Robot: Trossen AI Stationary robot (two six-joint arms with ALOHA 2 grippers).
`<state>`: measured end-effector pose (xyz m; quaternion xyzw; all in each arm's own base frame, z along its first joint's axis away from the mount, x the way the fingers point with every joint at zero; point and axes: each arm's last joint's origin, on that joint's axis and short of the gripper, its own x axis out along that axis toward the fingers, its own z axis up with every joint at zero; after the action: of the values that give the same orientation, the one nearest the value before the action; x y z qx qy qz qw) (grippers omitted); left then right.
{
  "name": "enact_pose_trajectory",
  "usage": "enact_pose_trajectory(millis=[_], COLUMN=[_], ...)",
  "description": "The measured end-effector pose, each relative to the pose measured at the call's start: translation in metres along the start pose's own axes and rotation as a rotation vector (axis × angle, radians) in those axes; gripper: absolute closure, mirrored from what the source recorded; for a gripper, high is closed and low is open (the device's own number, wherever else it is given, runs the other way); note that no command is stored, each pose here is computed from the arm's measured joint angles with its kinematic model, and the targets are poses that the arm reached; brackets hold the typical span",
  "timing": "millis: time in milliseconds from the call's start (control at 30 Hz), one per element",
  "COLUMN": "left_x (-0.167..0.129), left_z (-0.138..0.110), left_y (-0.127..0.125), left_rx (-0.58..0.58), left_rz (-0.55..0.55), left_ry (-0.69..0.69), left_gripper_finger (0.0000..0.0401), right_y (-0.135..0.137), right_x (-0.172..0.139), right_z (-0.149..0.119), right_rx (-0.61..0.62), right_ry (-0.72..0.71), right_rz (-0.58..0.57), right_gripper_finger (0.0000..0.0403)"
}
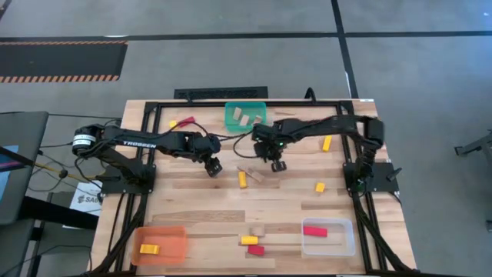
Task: Sort & place blocks by color
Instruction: Put the red block into the transparent bin
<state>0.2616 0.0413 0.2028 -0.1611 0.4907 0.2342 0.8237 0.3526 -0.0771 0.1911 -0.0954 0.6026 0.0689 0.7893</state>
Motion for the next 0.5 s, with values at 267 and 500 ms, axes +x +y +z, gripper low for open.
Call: enact_pose_trajectory(millis=[267,500], left_x=[0.0,0.002], left_z=[0.002,0.012], left_y=[0.001,0.008], left_rx=[0.07,0.1], left_rz=[-0.003,-0.008], left_ry=[-0.017,-0.077], left_gripper_finger=[0.0168,0.0168], right_y=[0.032,0.108], right_x=[-0.083,-0.136], right_z=[-0.025,-0.04], right_rx=[0.275,0.525], right_ry=[0.016,-0.081], right_rz=[0.028,0.138], right_gripper_finger=[0.0373,0.0361])
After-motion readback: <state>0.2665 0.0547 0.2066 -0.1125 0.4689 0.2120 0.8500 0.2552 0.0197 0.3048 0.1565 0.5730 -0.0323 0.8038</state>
